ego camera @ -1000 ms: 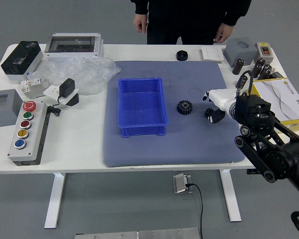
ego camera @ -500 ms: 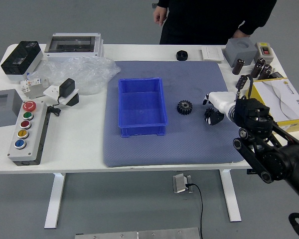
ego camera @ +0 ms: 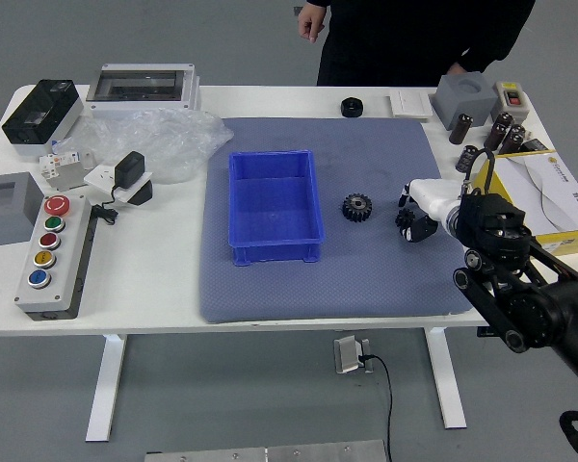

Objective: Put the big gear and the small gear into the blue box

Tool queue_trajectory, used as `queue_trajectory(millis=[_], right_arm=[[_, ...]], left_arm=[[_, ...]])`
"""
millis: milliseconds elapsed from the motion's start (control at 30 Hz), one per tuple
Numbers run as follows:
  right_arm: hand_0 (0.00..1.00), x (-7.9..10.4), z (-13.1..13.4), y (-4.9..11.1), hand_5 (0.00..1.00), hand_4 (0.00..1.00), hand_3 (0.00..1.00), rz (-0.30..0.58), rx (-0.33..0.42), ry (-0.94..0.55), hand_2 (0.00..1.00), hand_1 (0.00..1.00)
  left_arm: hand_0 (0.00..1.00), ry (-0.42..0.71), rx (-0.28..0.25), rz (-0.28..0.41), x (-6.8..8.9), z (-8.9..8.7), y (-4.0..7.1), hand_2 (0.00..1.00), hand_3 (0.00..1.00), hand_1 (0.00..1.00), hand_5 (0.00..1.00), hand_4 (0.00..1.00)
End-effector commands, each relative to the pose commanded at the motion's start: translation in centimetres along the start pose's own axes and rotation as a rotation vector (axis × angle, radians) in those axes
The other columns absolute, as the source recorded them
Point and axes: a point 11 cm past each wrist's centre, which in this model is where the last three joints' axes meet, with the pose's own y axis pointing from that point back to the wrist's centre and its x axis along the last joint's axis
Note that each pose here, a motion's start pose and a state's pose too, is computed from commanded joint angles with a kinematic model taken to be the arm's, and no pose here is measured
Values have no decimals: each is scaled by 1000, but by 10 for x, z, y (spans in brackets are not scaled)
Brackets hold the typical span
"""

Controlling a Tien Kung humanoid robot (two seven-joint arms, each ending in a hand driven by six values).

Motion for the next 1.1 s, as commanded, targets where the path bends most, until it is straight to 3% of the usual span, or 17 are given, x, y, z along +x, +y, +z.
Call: queue_trajectory(millis=[733,767,1100], right_arm=[[640,-3,-3,-3,202,656,646,10,-7,-17,681,612],[589,-3,-3,-3,202,612,634,13,-7,-18,615,548],[558,-4,-2,-4,204,586,627,23,-9,-23,575,518]], left_arm=[[829,2,-4,-2,-1,2,0,777,756,786,353,661],[828,2,-4,-2,-1,2,0,777,756,786,352,661],[828,3,-6,-3,-1,3,0,777,756,786,352,661]])
